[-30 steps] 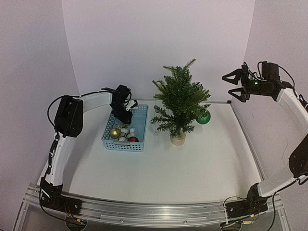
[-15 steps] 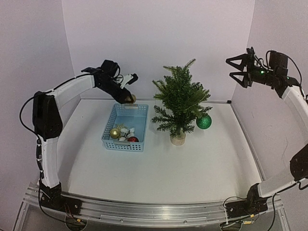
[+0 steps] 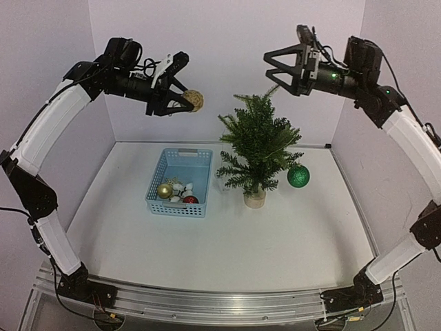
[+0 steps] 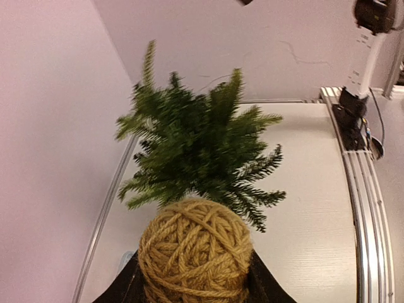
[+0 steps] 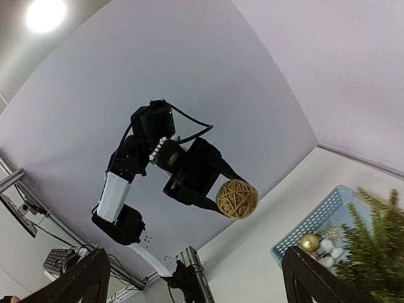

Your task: Decorate the small christmas tree

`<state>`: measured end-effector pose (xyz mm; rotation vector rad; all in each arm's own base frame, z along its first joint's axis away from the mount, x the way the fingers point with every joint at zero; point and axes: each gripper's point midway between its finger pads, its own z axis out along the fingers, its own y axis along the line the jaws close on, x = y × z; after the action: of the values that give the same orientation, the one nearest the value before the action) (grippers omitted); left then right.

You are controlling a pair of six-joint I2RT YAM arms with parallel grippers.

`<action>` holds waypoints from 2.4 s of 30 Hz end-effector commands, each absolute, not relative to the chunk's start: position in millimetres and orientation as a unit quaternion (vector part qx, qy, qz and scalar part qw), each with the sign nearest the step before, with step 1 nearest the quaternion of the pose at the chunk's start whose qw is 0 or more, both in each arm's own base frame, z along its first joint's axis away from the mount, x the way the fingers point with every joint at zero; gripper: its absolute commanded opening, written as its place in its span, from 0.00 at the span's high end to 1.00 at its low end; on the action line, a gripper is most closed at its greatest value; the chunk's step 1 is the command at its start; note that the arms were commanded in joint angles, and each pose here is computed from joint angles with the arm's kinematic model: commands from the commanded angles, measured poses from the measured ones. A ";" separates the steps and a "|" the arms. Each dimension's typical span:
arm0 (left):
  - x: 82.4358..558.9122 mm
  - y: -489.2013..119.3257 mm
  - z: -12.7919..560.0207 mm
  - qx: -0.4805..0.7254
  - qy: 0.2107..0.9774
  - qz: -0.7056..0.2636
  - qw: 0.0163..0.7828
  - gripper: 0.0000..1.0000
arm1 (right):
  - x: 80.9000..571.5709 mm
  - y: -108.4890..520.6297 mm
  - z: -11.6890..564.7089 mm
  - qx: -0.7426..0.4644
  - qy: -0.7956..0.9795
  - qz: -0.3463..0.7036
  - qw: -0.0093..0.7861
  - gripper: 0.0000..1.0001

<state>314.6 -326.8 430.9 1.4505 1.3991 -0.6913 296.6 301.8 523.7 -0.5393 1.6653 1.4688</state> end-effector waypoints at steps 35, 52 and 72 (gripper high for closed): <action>244.8 -373.8 479.1 0.706 0.385 -0.200 0.560 0.71 | 265.1 427.0 465.3 -0.278 0.661 0.647 0.258 0.54; 241.8 -359.8 465.9 0.699 0.430 -0.197 0.536 0.00 | 261.7 327.8 490.8 -0.244 0.699 0.548 0.389 1.00; 300.4 -310.1 370.3 0.507 0.651 -0.254 0.505 0.01 | 297.1 170.0 395.4 -0.064 0.798 0.473 0.369 1.00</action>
<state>304.8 -314.0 354.4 1.3638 1.5976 -0.5529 315.0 186.3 390.9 -0.1591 2.0784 1.2019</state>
